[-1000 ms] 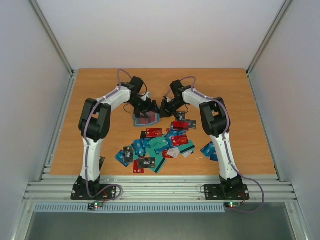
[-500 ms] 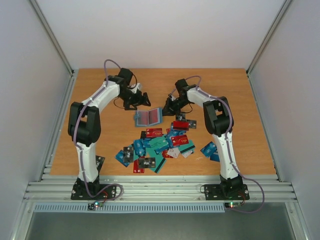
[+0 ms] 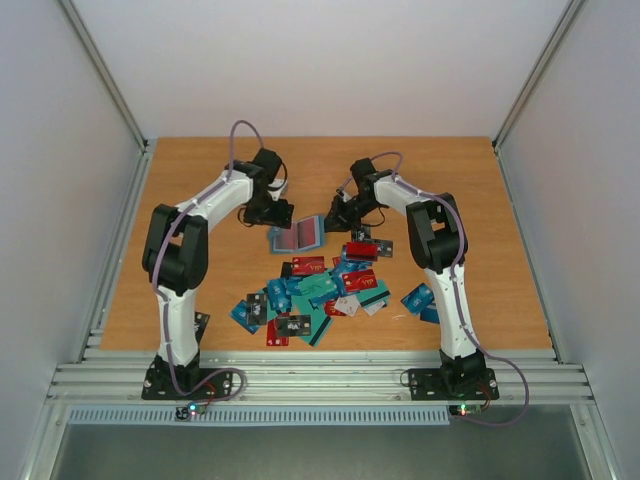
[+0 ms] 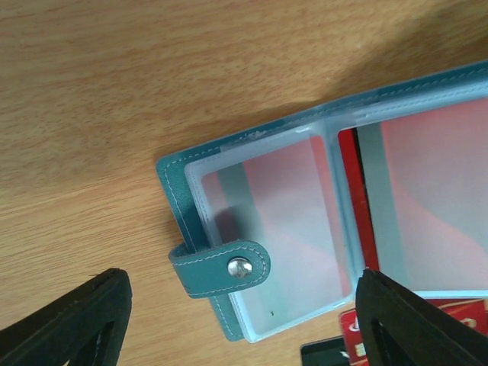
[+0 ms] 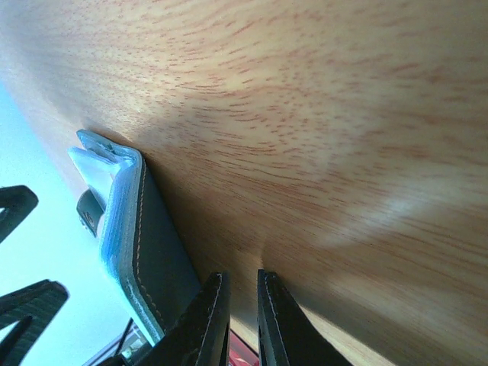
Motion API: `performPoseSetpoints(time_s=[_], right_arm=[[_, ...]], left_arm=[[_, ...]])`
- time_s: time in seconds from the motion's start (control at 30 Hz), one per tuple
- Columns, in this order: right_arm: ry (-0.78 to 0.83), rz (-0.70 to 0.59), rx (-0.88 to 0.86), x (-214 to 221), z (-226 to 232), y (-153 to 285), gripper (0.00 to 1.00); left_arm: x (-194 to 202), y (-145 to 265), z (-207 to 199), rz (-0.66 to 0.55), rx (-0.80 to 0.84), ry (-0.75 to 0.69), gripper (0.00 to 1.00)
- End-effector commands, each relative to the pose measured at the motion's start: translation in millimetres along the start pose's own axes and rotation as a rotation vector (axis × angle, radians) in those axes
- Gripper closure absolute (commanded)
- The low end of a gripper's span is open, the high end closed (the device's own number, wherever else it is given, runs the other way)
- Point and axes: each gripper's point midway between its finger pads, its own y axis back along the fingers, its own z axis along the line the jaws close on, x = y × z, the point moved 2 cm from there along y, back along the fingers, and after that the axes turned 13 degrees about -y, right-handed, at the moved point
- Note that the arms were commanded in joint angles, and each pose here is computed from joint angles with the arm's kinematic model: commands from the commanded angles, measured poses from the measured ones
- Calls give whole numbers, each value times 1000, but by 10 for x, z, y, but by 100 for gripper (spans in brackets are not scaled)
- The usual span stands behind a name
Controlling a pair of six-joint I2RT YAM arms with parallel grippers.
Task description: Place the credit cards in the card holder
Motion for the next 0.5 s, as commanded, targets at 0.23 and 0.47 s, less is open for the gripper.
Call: performPoseSetpoints(time_s=[0.23,0.47], right_arm=[[11,10,16,84,1,74,87],[19,22,16,86,14,87,87]], left_arm=[[-13,-86,10,6,-270,-178,34],[-15,-231,-13,41,-380,-274,40]])
